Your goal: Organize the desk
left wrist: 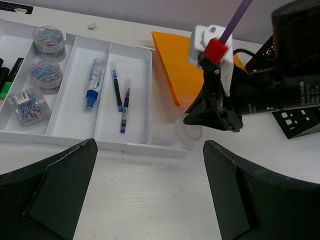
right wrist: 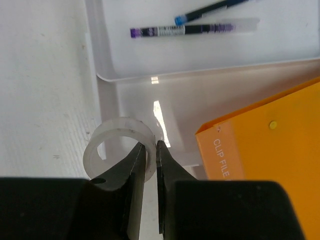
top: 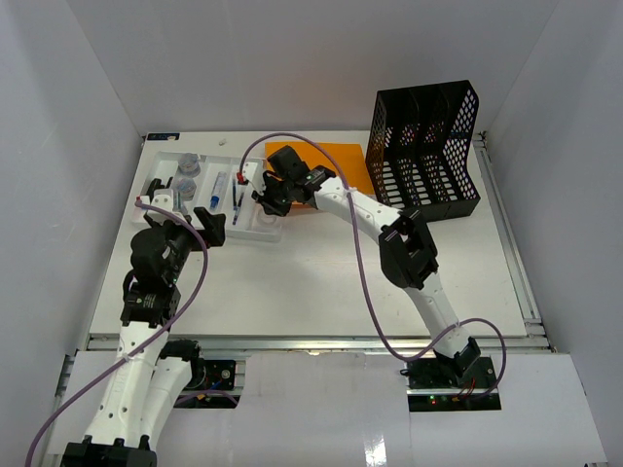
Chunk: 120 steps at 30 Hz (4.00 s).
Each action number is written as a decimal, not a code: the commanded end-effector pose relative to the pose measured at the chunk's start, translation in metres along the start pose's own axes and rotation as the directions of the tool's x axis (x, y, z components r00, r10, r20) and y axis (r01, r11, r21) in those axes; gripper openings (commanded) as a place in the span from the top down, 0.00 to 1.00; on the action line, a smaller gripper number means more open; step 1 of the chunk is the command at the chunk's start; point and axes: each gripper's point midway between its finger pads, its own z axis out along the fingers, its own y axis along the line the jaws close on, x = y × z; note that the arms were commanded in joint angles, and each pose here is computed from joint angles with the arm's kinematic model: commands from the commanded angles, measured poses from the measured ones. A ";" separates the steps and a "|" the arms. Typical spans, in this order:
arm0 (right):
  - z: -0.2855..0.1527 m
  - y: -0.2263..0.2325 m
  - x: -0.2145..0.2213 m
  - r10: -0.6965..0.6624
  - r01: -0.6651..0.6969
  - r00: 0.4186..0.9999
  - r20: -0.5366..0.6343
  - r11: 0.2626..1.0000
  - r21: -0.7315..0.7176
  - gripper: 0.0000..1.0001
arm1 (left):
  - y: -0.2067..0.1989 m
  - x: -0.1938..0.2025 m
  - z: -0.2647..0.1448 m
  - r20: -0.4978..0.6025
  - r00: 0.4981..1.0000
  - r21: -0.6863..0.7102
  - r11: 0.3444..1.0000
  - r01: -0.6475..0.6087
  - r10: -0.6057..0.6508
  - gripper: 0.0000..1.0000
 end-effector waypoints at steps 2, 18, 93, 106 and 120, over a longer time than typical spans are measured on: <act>0.008 -0.032 -0.018 -0.017 0.008 0.998 0.054 0.987 0.162 0.88 | 0.006 -0.001 0.000 0.010 1.000 -0.026 1.000 -0.006 0.006 0.02; -0.010 -0.030 -0.017 -0.036 0.024 0.998 0.051 0.974 0.227 0.26 | 0.003 -0.001 0.000 0.009 1.000 -0.012 1.000 -0.005 0.005 0.02; -0.133 -0.096 0.003 -0.317 0.144 0.931 0.183 0.776 0.615 0.92 | 0.003 0.000 -0.002 0.015 1.000 -0.006 1.000 -0.005 0.005 0.02; -0.248 -0.090 -0.044 -0.105 -0.129 0.836 0.538 0.916 0.381 0.92 | 0.004 0.001 -0.002 0.014 1.000 -0.011 1.000 -0.005 0.005 0.02; -0.356 -0.081 -0.053 -0.088 -0.201 0.735 0.672 0.918 0.341 0.92 | 0.000 0.004 0.000 0.000 1.000 0.010 1.000 -0.003 0.003 0.02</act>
